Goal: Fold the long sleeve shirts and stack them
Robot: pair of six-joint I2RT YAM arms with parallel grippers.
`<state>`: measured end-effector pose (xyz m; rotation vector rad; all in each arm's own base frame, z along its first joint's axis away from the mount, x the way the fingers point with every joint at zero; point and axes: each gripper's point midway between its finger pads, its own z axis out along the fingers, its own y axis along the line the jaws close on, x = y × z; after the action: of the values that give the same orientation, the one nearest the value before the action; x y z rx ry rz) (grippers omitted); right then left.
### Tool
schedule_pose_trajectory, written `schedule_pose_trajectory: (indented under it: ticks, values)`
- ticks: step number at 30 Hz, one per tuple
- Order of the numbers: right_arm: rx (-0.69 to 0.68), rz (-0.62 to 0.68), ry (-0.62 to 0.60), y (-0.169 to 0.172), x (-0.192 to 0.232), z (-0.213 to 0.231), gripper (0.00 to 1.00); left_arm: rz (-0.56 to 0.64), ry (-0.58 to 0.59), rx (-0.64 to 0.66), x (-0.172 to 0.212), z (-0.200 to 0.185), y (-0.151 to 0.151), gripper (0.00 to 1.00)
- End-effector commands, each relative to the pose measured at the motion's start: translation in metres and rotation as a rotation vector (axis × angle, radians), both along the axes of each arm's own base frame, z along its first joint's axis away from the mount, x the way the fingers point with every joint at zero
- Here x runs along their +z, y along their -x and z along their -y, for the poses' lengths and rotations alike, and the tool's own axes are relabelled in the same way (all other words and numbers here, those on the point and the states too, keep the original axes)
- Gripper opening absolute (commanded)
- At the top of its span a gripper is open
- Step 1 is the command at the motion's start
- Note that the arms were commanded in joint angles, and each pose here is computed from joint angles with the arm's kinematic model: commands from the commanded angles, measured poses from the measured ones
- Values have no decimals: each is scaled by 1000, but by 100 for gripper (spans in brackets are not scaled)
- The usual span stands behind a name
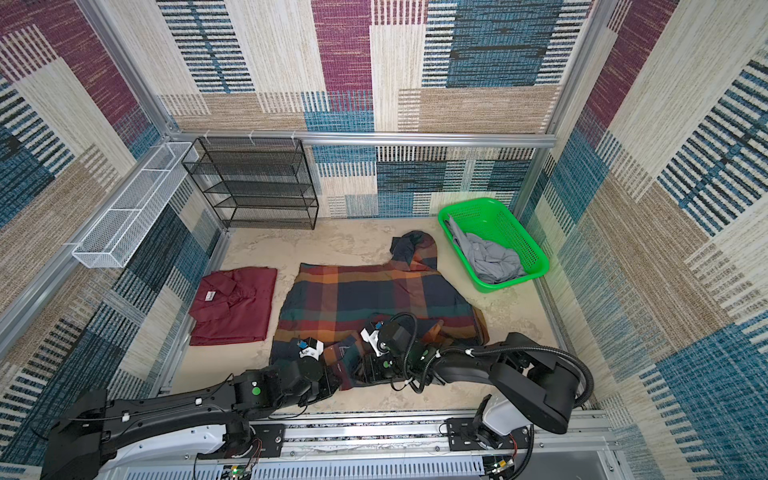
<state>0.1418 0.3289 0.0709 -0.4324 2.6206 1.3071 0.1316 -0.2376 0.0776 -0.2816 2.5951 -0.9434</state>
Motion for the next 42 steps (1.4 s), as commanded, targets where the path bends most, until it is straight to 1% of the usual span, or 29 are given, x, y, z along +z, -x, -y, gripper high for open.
schedule_pose_trajectory:
  ticks: [1, 3, 5, 8, 10, 12, 14, 18, 20, 24, 26, 27, 29, 33, 34, 36, 38, 40, 41, 42]
  values:
    - [-89, 141, 50, -27, 28, 14, 68, 84, -60, 22, 23, -22, -13, 0]
    - [-149, 205, 47, -45, 54, 28, 76, 126, -62, 48, 47, -36, -23, 0]
    - [-223, 268, 49, -63, 80, 48, 82, 175, -24, 69, 78, -46, -35, 0]
    - [-323, 340, 60, -82, 112, 78, 88, 235, 20, 72, 117, -52, -49, 0]
    - [-386, 367, 78, -91, 122, 98, 89, 282, 32, 50, 148, -49, -61, 0]
    - [-439, 355, 111, -97, 118, 116, 88, 330, 37, 20, 178, -42, -73, 0]
    - [-474, 313, 134, -99, 105, 129, 87, 389, 59, -11, 212, -34, -88, 0]
    - [-510, 220, 149, -91, 77, 141, 85, 521, 79, -77, 280, -21, -116, 0]
    - [-558, 170, 171, -85, 60, 150, 83, 600, 109, -103, 316, -18, -126, 0]
    - [-622, 100, 141, -73, 38, 159, 81, 774, 152, -135, 382, -18, -140, 0]
    - [-654, 79, 118, -70, 31, 161, 80, 832, 174, -155, 405, -16, -143, 0]
    - [-649, 76, 96, -69, 29, 159, 79, 852, 184, -172, 412, -13, -144, 0]
    - [-696, 87, 120, -72, 31, 168, 78, 865, 203, -196, 421, -8, -146, 0]
    - [-762, 245, 68, -84, 75, 181, 80, 888, 256, -244, 430, 1, -144, 0]
    - [-772, 278, 69, -86, 84, 184, 81, 893, 267, -254, 431, 3, -143, 0]
    - [-797, 330, 122, -89, 94, 195, 82, 905, 283, -280, 431, 7, -140, 0]
    - [-782, 353, 159, -91, 98, 196, 82, 918, 282, -304, 426, 9, -139, 0]
    - [-754, 344, 184, -92, 96, 193, 83, 956, 275, -339, 421, 10, -134, 0]
    - [-715, 344, 176, -92, 95, 186, 83, 975, 250, -355, 417, 10, -132, 0]
    - [-706, 331, 182, -92, 91, 185, 83, 992, 226, -363, 413, 8, -131, 0]
